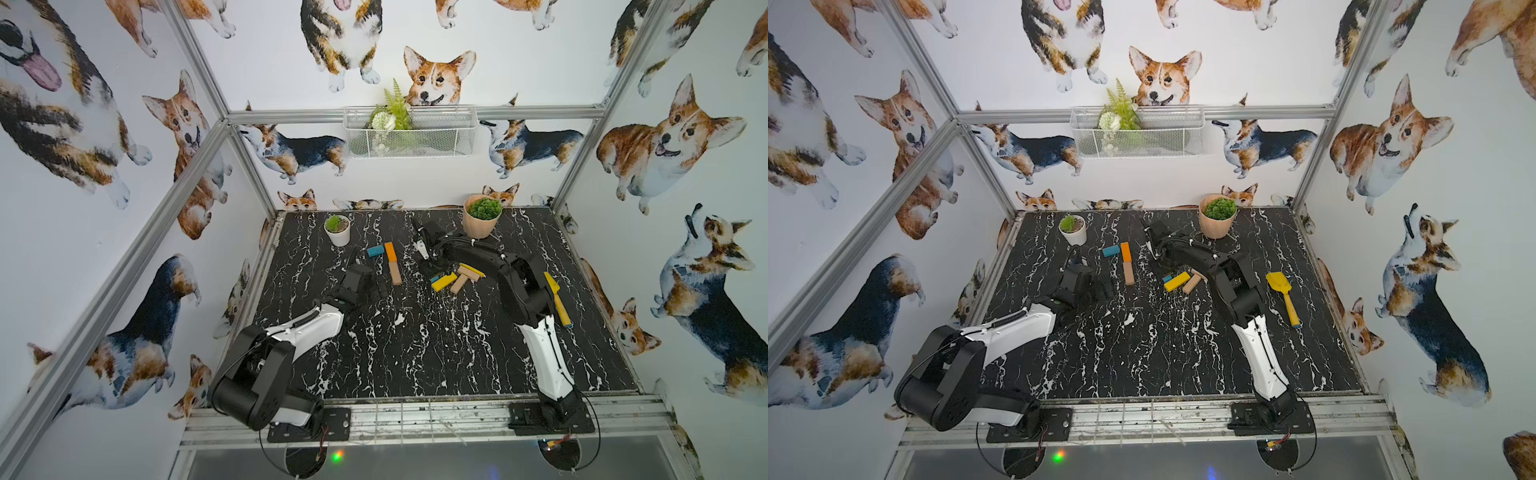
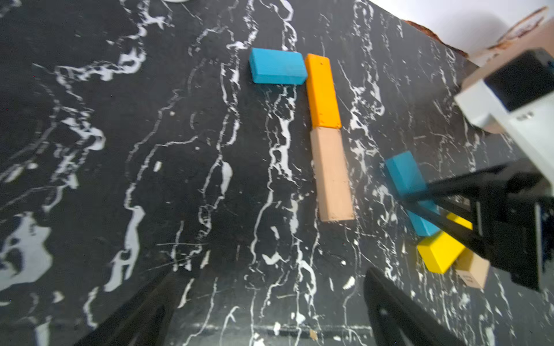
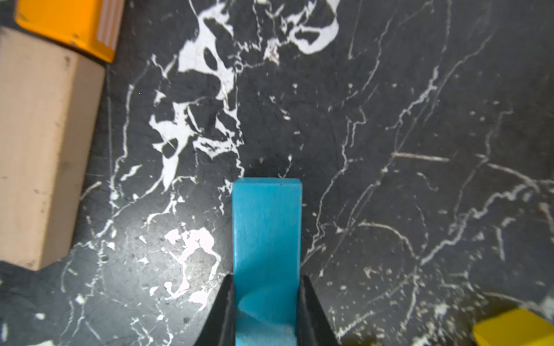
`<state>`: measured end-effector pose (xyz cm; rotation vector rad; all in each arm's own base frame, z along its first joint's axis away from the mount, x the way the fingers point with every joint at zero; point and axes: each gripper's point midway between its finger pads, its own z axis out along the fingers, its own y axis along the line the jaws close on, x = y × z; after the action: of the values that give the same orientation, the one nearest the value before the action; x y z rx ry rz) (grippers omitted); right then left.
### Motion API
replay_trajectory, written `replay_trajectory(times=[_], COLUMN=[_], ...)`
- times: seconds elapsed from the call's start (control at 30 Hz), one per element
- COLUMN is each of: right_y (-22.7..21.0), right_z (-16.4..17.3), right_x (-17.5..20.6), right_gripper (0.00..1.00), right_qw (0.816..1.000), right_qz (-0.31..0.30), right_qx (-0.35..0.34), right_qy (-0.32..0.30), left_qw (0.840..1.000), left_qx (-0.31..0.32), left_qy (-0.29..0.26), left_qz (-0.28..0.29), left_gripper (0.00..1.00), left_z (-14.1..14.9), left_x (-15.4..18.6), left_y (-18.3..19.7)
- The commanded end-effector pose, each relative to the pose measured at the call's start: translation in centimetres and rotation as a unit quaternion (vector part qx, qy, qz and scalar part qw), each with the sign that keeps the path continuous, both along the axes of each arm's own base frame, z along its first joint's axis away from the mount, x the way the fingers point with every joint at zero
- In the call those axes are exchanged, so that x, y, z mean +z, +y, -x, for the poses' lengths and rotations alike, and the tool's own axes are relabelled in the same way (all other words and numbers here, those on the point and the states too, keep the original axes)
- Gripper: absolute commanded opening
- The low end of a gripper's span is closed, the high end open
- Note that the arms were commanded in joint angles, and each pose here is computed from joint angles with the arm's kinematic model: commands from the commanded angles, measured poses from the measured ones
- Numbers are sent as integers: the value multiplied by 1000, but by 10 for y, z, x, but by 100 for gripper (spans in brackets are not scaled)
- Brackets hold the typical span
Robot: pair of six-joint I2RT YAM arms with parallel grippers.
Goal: Assemble a giraffe with building blocks
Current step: Pick up the building block from the center of the board, then assemble the building block at the center of the board.
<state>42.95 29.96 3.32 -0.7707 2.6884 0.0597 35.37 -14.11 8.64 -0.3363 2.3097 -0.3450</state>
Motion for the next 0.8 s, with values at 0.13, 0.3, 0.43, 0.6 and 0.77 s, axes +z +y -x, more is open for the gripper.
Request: replay_trajectory(times=[0.13, 0.3, 0.43, 0.6, 0.77], right_y=[3, 28, 55, 71, 79], right_z=[19, 68, 94, 100, 101], right_x=[62, 54, 40, 22, 13], right_gripper=[10, 8, 8, 8, 8], right_qw=[992, 982, 981, 980, 979], right_qz=[-9, -54, -61, -60, -66], right_qx=[-126, -182, -181, -184, -182], right_qy=[-24, 21, 31, 53, 68], left_qw=[997, 997, 997, 997, 997], left_qx=[62, 78, 80, 69, 70], left_qy=[-4, 14, 18, 19, 11], left_qz=[-54, -20, -13, 6, 10], left_gripper=[100, 100, 100, 100, 100], left_z=[5, 3, 3, 1, 3], left_x=[-9, -12, -18, -21, -18], left_y=[38, 46, 45, 38, 39])
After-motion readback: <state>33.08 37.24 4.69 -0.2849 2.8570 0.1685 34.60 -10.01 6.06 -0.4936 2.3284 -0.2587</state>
